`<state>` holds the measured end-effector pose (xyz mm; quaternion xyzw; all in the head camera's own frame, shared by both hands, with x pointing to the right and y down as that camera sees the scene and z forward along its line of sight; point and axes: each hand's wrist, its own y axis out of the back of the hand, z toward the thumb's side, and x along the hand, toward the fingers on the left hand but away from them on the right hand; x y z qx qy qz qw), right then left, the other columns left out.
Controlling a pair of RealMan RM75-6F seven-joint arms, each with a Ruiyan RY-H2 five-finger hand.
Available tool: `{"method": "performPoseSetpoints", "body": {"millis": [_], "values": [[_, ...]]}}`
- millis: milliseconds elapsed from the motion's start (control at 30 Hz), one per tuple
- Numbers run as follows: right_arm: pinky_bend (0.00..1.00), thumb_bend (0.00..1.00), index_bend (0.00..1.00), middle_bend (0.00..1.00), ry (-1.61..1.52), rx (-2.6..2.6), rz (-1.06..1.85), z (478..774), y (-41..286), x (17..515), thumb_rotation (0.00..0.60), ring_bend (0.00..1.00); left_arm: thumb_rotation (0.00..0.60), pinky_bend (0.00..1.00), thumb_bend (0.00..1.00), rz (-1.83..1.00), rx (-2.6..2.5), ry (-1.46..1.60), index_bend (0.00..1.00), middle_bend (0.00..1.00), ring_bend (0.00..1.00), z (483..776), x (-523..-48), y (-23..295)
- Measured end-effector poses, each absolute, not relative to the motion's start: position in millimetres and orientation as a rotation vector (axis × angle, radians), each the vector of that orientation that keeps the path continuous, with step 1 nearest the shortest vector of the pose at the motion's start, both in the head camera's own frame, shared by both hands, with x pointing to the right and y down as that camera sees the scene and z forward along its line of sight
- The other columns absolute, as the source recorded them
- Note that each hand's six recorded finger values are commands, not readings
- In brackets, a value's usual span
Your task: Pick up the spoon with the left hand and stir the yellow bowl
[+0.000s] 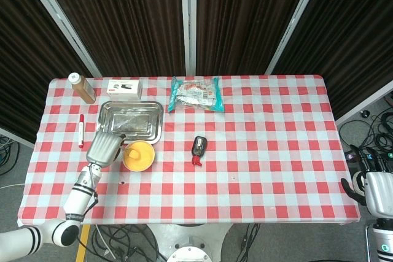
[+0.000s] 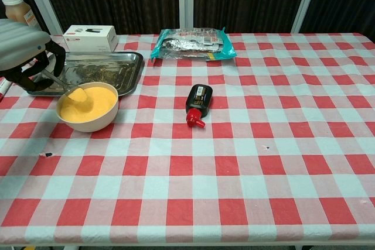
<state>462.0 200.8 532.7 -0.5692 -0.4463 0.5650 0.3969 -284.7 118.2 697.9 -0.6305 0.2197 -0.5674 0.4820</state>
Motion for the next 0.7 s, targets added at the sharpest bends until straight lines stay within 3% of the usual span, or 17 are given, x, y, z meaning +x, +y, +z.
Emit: {"method": "performPoseSetpoints", "body": {"millis": [700], "values": [[0.23,0.22,0.11,0.38,-1.135,-1.442,1.429,530,203,462,0.6,0.12,0.6,0.97,0.4,-1.109,-0.924,0.113,0.68,0.94,0.93,694,-239,134]]}}
